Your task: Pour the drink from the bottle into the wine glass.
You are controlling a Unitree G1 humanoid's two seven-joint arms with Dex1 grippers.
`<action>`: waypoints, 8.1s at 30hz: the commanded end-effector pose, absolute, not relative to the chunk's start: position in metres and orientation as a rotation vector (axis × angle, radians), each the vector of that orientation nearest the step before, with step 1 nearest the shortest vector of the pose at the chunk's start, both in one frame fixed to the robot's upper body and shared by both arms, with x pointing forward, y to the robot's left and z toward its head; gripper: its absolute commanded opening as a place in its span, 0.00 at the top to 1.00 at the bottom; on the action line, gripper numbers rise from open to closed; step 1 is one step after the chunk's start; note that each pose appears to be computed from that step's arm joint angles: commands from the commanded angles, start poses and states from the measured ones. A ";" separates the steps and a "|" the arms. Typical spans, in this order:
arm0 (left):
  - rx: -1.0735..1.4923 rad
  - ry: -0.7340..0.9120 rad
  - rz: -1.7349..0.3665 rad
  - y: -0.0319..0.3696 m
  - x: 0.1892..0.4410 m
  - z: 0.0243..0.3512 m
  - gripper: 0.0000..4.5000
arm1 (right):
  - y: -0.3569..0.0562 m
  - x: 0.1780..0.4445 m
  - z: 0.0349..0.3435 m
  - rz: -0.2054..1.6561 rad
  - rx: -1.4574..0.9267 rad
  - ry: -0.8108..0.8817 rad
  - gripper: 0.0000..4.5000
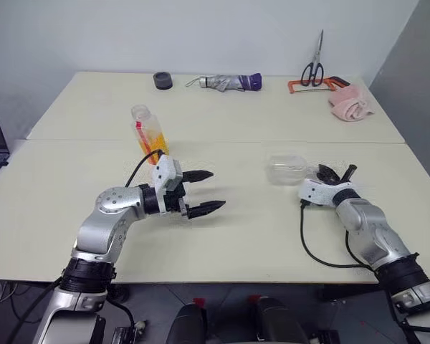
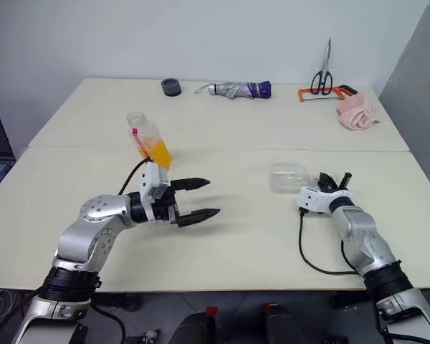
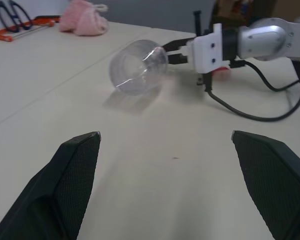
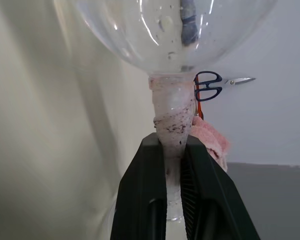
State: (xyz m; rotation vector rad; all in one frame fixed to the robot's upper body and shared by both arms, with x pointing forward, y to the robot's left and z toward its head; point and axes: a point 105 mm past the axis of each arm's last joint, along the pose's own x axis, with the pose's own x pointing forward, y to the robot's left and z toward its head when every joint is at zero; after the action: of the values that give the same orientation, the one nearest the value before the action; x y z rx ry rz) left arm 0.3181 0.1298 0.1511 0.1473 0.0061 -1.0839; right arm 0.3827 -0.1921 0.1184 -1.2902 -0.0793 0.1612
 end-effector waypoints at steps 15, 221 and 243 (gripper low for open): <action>0.119 -0.069 -0.890 0.148 0.303 0.189 0.00 | -0.048 0.420 0.139 0.528 -0.209 -0.264 0.98; 0.209 -0.206 -0.438 0.203 0.422 0.235 0.61 | -0.087 0.265 0.238 0.921 -0.264 -0.301 0.00; 0.728 -0.470 -0.617 0.109 0.410 0.288 0.62 | -0.078 0.281 0.239 0.831 -0.276 -0.328 0.00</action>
State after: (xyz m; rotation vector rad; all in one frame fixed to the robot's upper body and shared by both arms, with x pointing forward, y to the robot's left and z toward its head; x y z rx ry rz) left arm 0.4168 0.1163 0.2551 0.6787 -0.3391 -0.6307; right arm 0.2841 -0.0795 0.2299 -0.2605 -0.2789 0.8290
